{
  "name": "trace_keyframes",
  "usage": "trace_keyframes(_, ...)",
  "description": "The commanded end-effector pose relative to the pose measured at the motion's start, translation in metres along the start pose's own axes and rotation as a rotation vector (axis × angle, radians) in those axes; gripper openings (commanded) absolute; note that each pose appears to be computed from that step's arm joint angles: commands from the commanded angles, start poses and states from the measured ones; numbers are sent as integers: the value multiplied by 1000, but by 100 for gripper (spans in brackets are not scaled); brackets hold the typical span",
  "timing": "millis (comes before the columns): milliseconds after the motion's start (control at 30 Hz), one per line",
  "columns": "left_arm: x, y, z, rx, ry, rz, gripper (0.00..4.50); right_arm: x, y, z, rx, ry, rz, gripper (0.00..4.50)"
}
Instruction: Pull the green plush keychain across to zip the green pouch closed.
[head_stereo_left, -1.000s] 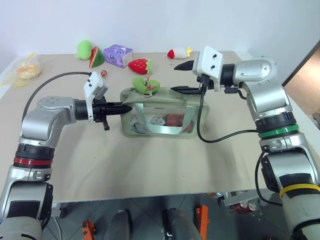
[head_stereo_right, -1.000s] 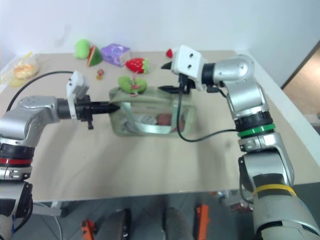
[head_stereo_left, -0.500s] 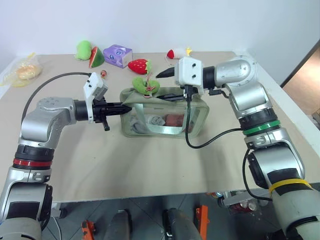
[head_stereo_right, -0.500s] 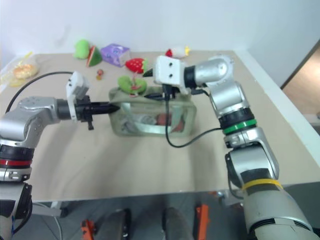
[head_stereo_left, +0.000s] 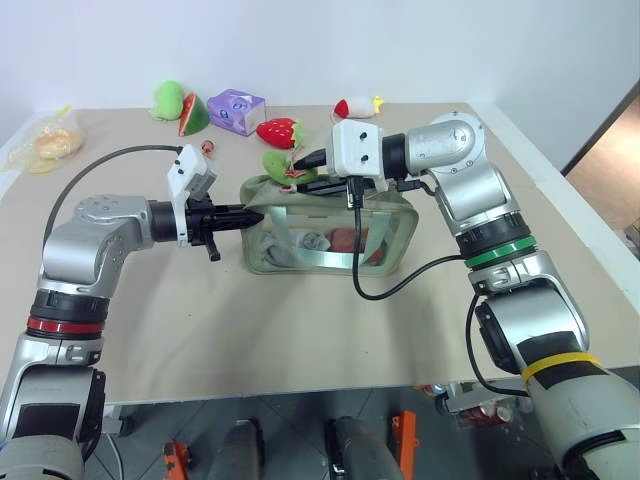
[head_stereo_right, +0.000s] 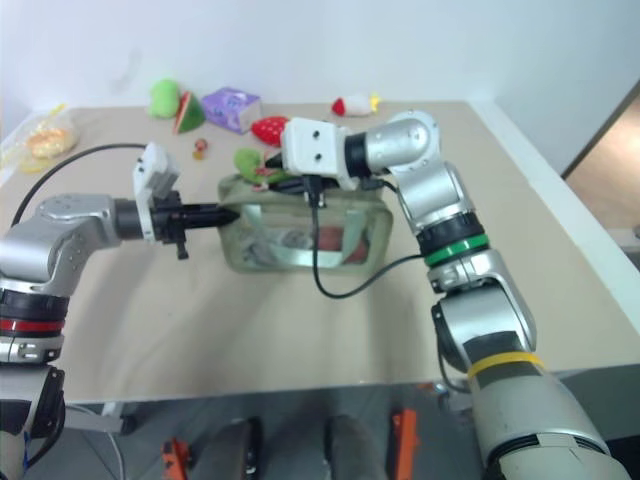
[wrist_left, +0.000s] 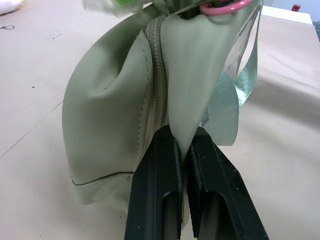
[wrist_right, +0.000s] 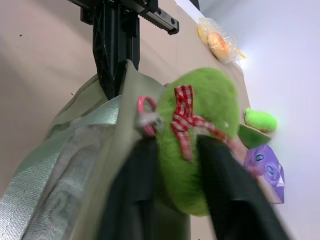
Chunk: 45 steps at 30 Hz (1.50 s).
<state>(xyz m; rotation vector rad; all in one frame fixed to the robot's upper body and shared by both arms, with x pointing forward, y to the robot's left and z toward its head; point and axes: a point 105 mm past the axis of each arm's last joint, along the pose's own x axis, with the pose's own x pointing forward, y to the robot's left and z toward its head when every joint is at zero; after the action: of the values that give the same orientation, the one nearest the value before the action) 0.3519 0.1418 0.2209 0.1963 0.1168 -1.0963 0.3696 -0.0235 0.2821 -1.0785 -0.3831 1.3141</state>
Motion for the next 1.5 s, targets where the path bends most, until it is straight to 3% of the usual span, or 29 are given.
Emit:
trace_keyframes(33, -2, -3, 7, 25, -24, -2, 0, -5, -9, 17, -53, -35, -2, 2)
trace_keyframes(300, 0, -2, 7, 21, -26, -2, 0, -20, -11, 5, -32, 12, -43, 2)
trace_keyframes(500, -1, -2, 4, 12, -25, -1, 0, -69, -19, -18, 29, 115, -139, 2)
trace_keyframes(867, 2, -2, 3, 3, -29, -10, 0, -150, -19, -48, 42, 370, -271, 2)
trace_keyframes(1133, 2, -3, 2, -4, -30, -15, 0, -204, 11, -93, 35, 706, -242, 2)
trace_keyframes(1300, 1, -3, 1, -8, -33, -14, 0, -194, 57, -131, 55, 801, -147, 2)
trace_keyframes(1500, 1, -4, 0, -16, -36, -11, 0, -138, 113, -156, 96, 738, -70, 2)
